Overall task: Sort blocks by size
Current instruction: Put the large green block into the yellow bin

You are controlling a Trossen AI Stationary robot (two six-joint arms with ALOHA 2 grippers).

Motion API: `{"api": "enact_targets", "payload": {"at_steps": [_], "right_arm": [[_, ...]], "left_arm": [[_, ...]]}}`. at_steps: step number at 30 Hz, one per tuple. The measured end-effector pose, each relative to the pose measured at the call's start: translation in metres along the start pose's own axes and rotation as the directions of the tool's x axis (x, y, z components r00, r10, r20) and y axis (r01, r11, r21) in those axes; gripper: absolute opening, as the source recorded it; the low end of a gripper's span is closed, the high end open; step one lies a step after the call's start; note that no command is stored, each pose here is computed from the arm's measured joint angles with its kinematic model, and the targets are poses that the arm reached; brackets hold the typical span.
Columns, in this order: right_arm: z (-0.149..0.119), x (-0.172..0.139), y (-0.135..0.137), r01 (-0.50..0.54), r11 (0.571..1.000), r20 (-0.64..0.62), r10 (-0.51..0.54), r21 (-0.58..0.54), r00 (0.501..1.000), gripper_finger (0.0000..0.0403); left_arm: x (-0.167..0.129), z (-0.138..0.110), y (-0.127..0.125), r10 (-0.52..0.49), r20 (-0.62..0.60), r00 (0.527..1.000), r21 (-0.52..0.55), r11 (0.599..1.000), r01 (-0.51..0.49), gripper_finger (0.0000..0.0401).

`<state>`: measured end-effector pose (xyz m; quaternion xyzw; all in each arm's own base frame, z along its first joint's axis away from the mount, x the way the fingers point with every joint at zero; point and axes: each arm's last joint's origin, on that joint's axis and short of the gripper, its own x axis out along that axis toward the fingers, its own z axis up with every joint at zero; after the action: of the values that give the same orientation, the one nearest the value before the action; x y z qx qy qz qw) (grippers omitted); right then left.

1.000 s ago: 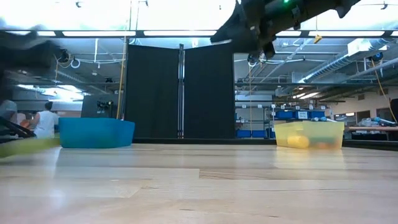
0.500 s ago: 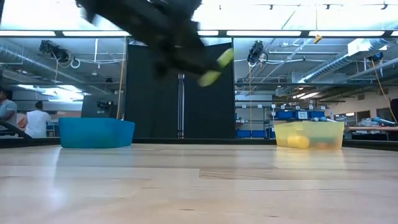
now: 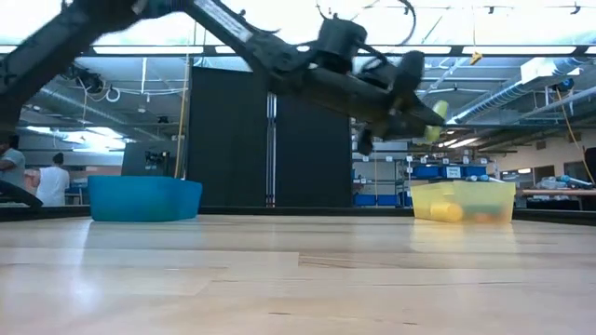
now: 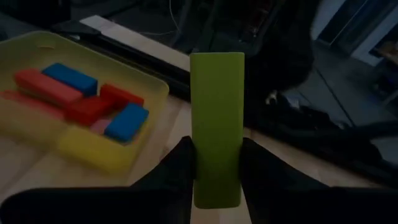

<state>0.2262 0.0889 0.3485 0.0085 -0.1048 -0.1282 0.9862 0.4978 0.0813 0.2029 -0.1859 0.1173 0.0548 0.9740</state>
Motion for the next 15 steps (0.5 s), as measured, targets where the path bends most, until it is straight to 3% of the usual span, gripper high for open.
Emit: {"api": "enact_targets", "payload": {"at_steps": [8, 15], "right_arm": [[0.000, 0.000, 0.001, 0.009, 1.000, 0.004, -0.009, 0.000, 1.000, 0.0210], [0.001, -0.001, 0.002, 0.006, 1.000, 0.008, -0.006, -0.013, 1.000, 0.0210]], "left_arm": [[0.066, 0.023, 0.039, -0.016, 0.084, 0.996, -0.037, 0.999, 0.019, 0.0105], [0.097, 0.014, 0.072, 0.018, 0.108, 0.994, -0.087, 0.996, -0.009, 0.0105]]}}
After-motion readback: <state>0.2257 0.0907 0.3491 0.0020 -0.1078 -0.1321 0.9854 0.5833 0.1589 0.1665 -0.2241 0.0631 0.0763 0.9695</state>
